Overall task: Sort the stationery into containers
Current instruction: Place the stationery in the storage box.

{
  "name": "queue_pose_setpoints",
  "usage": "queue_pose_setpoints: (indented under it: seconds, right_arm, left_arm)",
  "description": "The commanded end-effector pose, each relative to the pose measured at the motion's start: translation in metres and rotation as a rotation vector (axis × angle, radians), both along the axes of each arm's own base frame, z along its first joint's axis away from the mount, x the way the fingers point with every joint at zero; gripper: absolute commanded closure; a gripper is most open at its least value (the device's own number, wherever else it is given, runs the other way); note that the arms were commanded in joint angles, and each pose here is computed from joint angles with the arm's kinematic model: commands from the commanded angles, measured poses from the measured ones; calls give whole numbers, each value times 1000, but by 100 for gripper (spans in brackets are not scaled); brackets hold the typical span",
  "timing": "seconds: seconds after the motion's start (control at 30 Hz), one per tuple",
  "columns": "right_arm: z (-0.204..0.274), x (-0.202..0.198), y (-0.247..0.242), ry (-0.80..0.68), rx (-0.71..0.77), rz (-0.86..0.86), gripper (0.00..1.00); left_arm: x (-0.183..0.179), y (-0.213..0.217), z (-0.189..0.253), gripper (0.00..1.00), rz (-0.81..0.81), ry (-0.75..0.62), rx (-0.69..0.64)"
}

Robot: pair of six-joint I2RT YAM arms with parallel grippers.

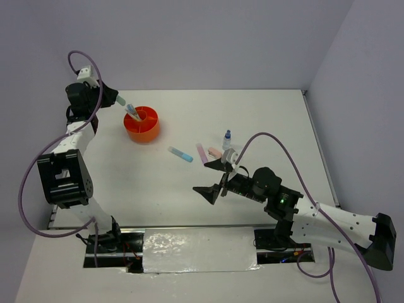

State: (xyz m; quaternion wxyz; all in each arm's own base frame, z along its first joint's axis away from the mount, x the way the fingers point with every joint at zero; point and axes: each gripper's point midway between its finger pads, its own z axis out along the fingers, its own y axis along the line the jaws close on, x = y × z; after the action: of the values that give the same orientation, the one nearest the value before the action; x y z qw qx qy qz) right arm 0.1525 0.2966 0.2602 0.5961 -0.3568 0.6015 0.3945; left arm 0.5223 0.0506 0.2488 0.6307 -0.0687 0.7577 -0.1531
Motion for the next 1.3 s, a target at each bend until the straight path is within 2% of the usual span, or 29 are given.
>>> queue_pose_setpoints:
  seconds: [0.0,0.23,0.3,0.4,0.43,0.57,0.6,0.67,0.7,0.73,1.0,1.27]
  right_arm:
    - [15,-10,5,0,43,60,0]
    - [23,-10,8,-12,54,67,0]
    - [24,-10,11,-10,50,73,0]
    - [25,-10,13,-9,47,80,0]
    - [26,-10,13,-10,50,79,0]
    - [27,-9,13,-9,49,71,0]
    - [26,-8,13,-10,47,67,0]
    - [26,-6,12,-12,43,57,0]
    - [26,-6,13,-14,40,57,0]
    - [25,-4,13,-13,36,51,0]
    - [13,12,14,13,25,-32,0]
    - [6,14,21,40,16,-24,0]
  left_arm:
    - [13,-9,27,100,-98,-129,29]
    - [21,-9,-11,96,-117,-59,23]
    - [24,-7,-18,87,-121,-36,31]
    - [26,-7,-28,82,-125,-15,35]
    - [26,-7,-29,73,-125,-12,34]
    - [26,-9,-45,59,-140,25,32]
    - [25,-10,-48,48,-143,32,31]
    - [25,-10,-48,37,-139,27,28]
    - [23,-11,-48,26,-138,27,25]
    - [22,-10,-47,1,-132,24,24]
    - [15,-8,-14,1,-86,-35,16]
    - [12,0,1,1,-28,-65,22]
